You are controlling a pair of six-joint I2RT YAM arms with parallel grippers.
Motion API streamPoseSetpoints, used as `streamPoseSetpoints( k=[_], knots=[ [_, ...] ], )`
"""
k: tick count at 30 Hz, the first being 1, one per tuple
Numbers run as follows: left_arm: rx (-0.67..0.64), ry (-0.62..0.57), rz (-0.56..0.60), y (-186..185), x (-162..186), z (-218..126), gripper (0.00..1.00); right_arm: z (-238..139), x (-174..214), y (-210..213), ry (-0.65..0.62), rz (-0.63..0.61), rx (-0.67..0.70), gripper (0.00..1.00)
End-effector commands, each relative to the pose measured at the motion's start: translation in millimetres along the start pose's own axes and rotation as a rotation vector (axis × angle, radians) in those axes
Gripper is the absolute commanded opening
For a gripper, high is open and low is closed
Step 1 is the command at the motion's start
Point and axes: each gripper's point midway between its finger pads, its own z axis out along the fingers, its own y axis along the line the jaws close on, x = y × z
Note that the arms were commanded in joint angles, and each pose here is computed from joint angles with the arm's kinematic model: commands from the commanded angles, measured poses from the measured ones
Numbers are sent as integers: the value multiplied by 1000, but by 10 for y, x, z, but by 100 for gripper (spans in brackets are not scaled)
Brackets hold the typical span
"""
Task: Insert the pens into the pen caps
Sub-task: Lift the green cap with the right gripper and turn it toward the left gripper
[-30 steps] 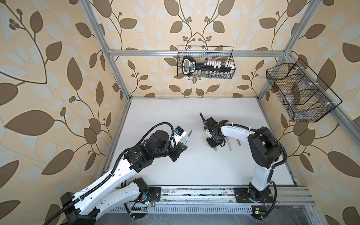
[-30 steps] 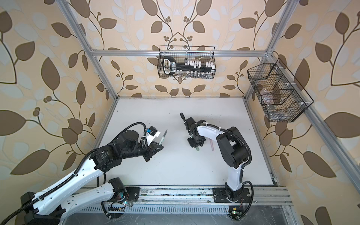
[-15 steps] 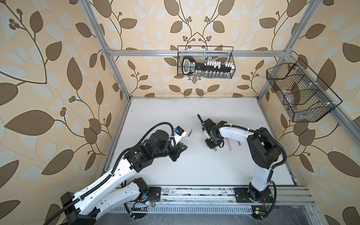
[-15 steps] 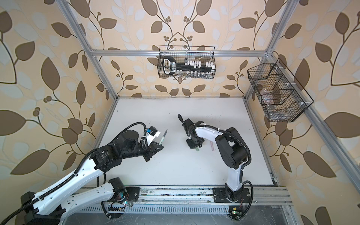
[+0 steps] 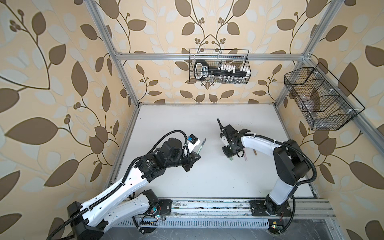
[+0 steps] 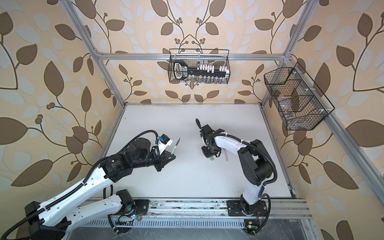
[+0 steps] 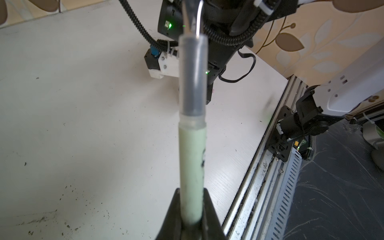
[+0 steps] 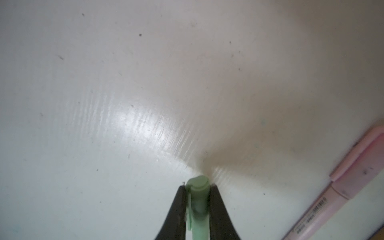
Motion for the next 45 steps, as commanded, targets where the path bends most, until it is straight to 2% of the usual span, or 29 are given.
streamPoseSetpoints(
  k=[1,6,10,18,22,33,39,45],
  knots=[
    [45,-25,4,-64,-73,45,0,-179,-122,217,-103,18,-154,16],
    [137,0,16,-198,-62,140,0,-576,-350,381,-296,75,-352,16],
    [201,17,7,-282,-60,227,0,-1050,-605,435,-531,152,-508,16],
    [261,18,1,-367,-66,278,0,-1843,-807,429,-884,267,-634,17],
    [296,8,1,-416,-78,290,0,-2167,-813,366,-1039,318,-655,18],
    [302,6,7,-425,-71,289,0,-2780,-729,444,-1246,350,-769,20],
    [302,5,11,-426,-85,292,0,-2955,-711,579,-1280,335,-826,20],
    [296,-4,15,-417,-107,300,0,-2980,-697,763,-1274,314,-869,21]
  ],
)
